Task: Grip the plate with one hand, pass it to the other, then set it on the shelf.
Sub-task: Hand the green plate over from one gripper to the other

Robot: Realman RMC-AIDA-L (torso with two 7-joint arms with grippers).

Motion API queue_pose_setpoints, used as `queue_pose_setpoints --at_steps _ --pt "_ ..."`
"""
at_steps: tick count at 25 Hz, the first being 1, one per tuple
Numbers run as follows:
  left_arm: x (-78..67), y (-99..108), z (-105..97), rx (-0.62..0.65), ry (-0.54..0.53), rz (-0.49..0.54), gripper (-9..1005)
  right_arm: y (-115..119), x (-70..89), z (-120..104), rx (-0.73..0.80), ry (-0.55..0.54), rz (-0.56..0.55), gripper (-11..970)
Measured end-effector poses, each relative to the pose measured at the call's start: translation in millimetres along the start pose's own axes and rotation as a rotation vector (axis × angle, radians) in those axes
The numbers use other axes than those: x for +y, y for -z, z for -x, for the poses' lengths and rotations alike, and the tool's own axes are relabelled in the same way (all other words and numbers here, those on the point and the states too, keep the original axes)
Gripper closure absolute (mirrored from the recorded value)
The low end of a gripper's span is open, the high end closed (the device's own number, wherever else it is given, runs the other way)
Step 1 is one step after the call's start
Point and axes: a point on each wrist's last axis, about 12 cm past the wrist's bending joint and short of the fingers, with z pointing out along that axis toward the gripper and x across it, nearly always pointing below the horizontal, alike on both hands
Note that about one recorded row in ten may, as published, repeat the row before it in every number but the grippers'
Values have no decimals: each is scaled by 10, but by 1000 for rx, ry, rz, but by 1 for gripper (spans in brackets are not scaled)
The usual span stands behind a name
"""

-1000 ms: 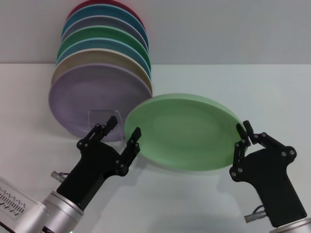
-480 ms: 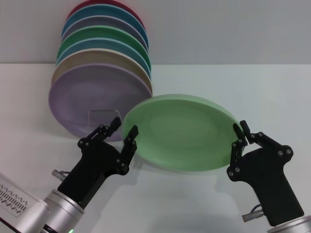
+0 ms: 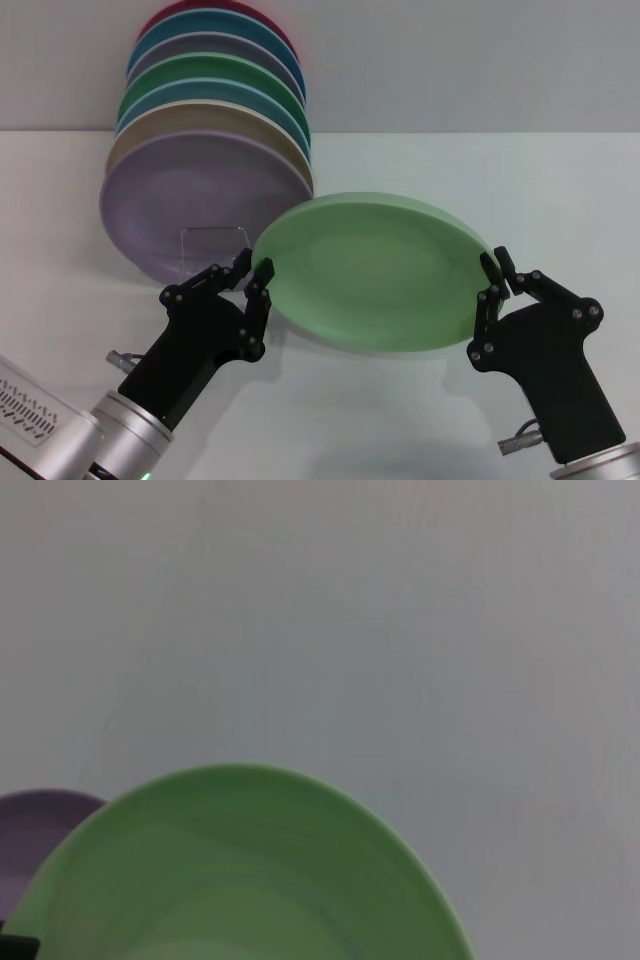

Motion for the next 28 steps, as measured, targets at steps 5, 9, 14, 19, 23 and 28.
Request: queue_pose_setpoints --at_steps 5,9,14,19,23,28 --pt "4 2 -3 2 -1 0 838 0 0 -1 1 0 0 932" --pt "4 -2 -5 4 1 0 880 -3 11 -4 5 0 5 931" --pt "4 -8 -3 4 6 -2 891 -7 16 -2 6 0 7 930" --pt "8 -10 -1 3 8 -2 908 -12 20 -3 8 0 9 929" --pt "14 -11 0 3 7 -2 937 -23 24 -4 8 1 13 928" --pt "24 -9 -1 5 0 -2 966 -33 26 -8 9 3 19 926"
